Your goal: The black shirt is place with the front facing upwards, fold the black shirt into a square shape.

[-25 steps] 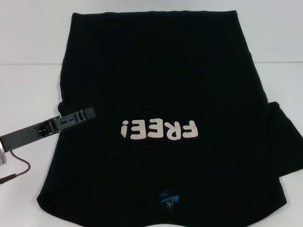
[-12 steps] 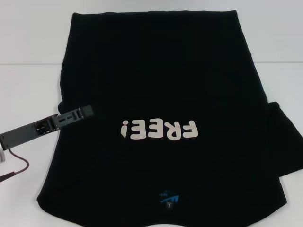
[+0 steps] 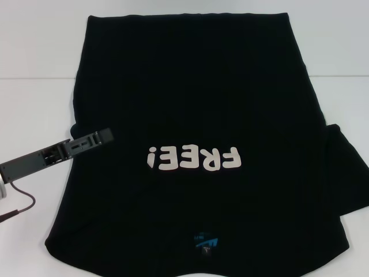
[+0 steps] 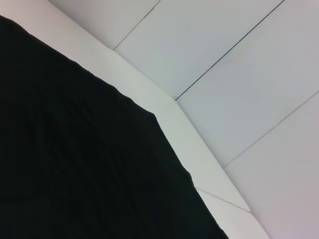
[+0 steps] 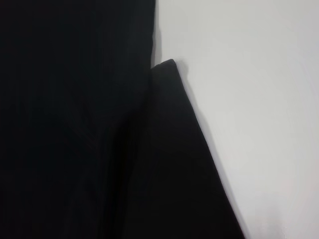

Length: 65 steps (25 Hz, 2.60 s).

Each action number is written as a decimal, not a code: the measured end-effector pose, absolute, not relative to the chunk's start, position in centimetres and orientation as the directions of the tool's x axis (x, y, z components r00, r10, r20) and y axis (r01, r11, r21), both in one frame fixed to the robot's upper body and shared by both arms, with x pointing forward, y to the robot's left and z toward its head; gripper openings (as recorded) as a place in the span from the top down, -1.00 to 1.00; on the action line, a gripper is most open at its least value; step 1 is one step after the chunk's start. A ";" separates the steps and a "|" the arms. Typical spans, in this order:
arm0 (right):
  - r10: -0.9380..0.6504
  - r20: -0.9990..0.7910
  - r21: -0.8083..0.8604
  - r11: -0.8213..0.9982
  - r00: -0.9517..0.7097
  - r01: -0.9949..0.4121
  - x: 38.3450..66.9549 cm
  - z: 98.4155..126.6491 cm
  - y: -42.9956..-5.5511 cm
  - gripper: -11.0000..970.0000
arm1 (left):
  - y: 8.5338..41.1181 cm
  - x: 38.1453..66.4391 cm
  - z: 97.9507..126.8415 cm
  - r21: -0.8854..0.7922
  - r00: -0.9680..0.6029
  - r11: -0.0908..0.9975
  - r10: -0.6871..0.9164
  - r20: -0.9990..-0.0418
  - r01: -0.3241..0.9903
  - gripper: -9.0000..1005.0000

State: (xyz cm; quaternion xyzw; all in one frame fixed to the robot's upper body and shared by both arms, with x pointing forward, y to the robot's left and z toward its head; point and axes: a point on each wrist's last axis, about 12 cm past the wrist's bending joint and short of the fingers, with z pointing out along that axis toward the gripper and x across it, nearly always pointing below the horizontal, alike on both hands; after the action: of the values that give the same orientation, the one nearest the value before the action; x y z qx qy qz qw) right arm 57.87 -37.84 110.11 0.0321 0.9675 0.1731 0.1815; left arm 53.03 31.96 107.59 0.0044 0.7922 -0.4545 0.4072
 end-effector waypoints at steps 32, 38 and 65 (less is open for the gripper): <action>0.128 -0.365 0.421 0.906 -0.922 -0.041 58.7 110.1 -35.5 0.05 | 31.7 53.1 107.4 -0.723 -0.673 0.580 -0.366 -0.642 0.375 -0.89; 0.139 -0.373 0.428 0.903 -0.917 -0.038 58.7 110.0 -35.3 0.05 | 31.7 53.1 107.4 -0.723 -0.673 0.579 -0.366 -0.643 0.376 -0.89; 0.134 -0.356 0.443 0.895 -0.925 -0.040 59.4 109.5 -34.0 0.30 | 31.8 53.2 107.6 -0.723 -0.664 0.577 -0.375 -0.647 0.379 -0.89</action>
State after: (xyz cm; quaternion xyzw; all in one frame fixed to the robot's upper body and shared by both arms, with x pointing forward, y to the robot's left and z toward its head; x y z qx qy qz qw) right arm 59.41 -33.97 109.52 0.0246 0.9543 0.2273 0.1923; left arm 53.17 31.83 107.57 0.0014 0.7878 -0.4597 0.4100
